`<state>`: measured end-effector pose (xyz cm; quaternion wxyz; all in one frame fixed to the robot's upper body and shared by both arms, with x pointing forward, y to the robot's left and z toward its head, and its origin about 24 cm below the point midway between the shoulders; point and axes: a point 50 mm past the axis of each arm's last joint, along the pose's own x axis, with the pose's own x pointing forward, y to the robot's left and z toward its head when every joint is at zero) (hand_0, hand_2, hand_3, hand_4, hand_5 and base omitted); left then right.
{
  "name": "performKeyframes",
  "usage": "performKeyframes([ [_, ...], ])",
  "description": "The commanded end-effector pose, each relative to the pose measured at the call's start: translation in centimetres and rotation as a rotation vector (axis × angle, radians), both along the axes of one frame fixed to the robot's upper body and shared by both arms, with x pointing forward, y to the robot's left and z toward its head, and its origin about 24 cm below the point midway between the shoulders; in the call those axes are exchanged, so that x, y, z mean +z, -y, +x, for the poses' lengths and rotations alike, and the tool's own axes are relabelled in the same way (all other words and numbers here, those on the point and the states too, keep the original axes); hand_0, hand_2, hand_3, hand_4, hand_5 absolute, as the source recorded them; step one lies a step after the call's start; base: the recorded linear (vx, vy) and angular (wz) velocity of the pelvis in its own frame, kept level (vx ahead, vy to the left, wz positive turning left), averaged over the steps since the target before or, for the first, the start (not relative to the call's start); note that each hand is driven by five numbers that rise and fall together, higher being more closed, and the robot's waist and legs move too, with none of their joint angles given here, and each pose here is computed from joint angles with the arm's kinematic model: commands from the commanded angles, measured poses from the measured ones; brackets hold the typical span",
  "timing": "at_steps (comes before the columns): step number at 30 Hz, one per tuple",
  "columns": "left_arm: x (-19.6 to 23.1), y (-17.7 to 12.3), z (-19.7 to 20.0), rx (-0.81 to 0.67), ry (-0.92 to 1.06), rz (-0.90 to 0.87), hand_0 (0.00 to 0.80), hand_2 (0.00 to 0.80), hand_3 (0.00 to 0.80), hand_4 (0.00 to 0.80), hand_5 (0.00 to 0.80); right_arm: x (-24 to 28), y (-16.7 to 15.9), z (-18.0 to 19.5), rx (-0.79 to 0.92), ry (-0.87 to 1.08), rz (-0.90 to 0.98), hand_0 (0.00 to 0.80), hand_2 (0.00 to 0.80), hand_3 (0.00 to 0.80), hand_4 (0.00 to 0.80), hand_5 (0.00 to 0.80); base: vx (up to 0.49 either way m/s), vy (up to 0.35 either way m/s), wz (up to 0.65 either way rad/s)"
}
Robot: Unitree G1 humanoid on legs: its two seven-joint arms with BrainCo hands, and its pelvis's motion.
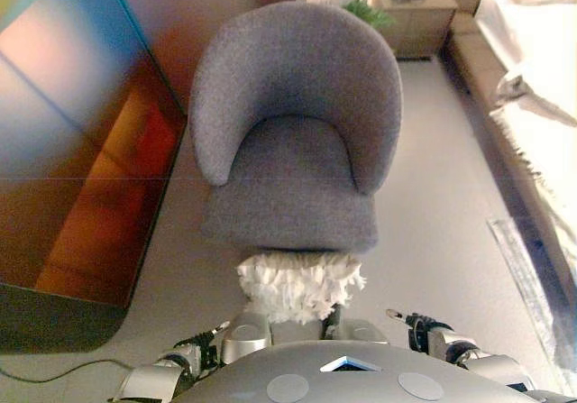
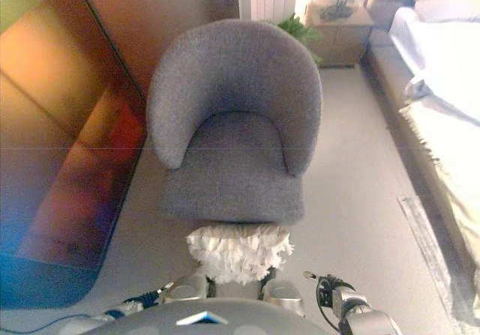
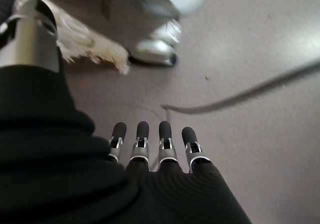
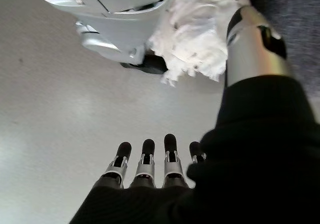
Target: Pick up the cushion and take it to the sofa
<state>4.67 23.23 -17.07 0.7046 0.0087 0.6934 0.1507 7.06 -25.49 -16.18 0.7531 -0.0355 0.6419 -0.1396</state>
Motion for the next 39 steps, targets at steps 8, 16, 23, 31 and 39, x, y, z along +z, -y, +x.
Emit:
performKeyframes([
  [8,0.5,-0.8,1.8,-0.113,-0.003,0.032,0.0,0.0,0.0,0.0,0.0,-0.1,-0.9,1.2,-0.039,0.023,0.022,0.0,0.0,0.0,0.0,0.0,0.059,0.113,-0.05],
  [16,0.7,-1.8,1.5,-0.075,-0.005,0.069,0.0,0.0,0.0,0.0,0.0,-0.3,-1.6,1.1,-0.028,0.024,0.055,0.0,0.0,0.0,0.0,0.0,-0.086,0.02,-0.26],
  [23,0.8,-1.5,2.7,-0.072,0.013,0.08,0.0,0.0,0.0,0.0,0.0,-0.6,-2.5,0.6,-0.003,0.0,0.095,0.0,0.0,0.0,0.0,0.0,-0.107,-0.121,0.02],
  [31,0.5,-0.4,2.5,-0.069,-0.001,0.049,0.0,0.0,0.0,0.0,0.0,-0.4,-2.0,1.0,-0.012,0.007,0.085,0.0,0.0,0.0,0.0,0.0,-0.23,-0.164,0.02],
  [39,0.2,0.4,2.2,-0.055,0.021,0.039,0.0,0.0,0.0,0.0,0.0,-0.3,-1.5,0.8,-0.009,0.029,0.065,0.0,0.0,0.0,0.0,0.0,-0.172,-0.063,0.1],
])
